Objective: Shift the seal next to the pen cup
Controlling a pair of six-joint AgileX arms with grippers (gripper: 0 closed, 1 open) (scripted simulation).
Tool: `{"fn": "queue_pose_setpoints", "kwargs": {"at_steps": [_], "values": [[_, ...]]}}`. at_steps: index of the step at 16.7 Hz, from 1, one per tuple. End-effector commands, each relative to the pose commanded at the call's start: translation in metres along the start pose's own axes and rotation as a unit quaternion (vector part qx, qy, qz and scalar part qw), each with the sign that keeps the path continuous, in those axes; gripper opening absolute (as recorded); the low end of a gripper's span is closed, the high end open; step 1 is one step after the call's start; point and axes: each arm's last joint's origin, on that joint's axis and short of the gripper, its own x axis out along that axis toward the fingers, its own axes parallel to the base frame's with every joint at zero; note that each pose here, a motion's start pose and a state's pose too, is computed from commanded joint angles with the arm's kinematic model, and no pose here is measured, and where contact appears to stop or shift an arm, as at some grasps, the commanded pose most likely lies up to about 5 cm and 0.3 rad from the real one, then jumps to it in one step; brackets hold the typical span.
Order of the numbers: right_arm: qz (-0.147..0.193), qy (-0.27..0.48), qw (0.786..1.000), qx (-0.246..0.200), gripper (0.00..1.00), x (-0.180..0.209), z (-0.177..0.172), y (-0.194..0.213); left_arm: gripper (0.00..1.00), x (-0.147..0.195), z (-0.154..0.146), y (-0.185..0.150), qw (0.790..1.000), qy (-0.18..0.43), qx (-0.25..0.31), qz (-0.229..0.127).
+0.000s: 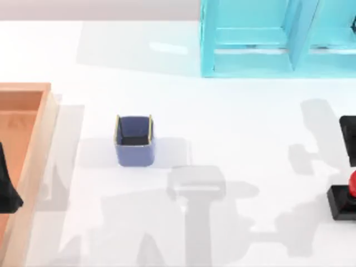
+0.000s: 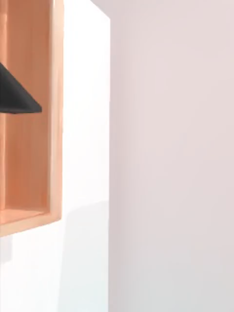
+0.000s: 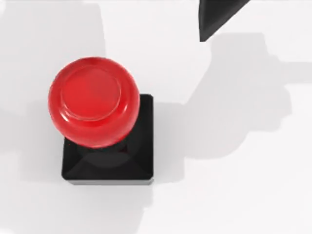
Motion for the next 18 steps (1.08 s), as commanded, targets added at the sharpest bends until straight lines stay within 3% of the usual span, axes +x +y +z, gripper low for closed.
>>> {"fn": "queue_pose_setpoints", "kwargs": {"at_steps": [3,10,18], "values": [[-0.007,0.038,0.999,0.0,1.0,0.002,0.015,0.006,1.0,0.0,0.0,0.0,1.0,0.0,0.0,0.0],[-0.009,0.043,0.999,0.001,1.0,0.007,0.017,0.006,1.0,0.0,0.0,0.0,1.0,0.0,0.0,0.0],[-0.008,0.038,0.999,0.0,1.0,0.091,0.012,0.006,1.0,0.0,0.0,0.0,1.0,0.0,0.0,0.0]]}}
